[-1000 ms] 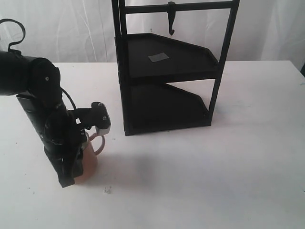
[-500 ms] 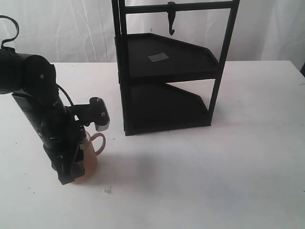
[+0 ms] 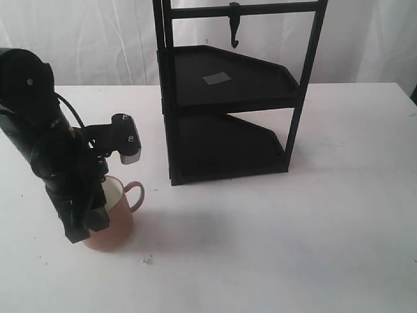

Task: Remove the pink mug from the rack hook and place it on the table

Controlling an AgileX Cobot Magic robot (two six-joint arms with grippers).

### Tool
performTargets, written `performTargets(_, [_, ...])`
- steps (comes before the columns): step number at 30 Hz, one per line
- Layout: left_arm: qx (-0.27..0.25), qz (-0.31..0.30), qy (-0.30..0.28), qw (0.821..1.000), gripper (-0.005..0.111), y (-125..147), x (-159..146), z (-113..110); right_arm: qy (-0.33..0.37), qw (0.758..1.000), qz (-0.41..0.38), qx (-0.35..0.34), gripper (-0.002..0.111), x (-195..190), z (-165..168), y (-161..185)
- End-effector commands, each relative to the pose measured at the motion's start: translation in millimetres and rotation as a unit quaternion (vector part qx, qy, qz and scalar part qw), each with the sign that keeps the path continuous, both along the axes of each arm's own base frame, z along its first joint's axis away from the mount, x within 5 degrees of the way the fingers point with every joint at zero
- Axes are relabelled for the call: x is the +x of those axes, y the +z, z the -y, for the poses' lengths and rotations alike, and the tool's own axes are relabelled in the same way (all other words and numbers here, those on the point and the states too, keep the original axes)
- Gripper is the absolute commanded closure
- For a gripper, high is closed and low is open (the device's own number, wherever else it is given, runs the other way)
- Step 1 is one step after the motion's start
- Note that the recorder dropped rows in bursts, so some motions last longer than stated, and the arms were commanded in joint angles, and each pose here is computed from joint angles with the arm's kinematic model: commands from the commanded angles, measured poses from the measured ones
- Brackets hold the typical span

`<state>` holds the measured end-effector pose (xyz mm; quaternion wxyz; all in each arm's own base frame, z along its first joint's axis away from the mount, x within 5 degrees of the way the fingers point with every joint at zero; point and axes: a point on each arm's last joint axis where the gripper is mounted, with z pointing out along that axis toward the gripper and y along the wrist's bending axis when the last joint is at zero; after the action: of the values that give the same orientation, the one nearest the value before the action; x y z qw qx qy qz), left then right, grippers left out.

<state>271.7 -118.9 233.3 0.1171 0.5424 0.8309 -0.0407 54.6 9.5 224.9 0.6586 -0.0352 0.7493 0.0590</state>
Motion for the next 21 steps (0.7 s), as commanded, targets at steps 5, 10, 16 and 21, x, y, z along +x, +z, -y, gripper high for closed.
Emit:
performTargets(5, [-0.018,0.022,0.012,1.0,0.059,28,-16,-6,0.0,1.0,0.003,0.003,0.108,0,0,0])
performTargets(10, [-0.033,0.047,0.014,0.998,0.059,49,-29,-10,0.0,1.0,0.003,0.003,0.108,0,0,0])
performTargets(16, [-0.073,0.056,0.021,0.996,0.059,73,-50,-12,0.0,1.0,0.003,0.003,0.108,0,0,0])
performTargets(21, [-0.142,0.066,0.029,0.987,0.07,98,-73,-11,0.0,1.0,0.003,0.003,0.108,0,0,0])
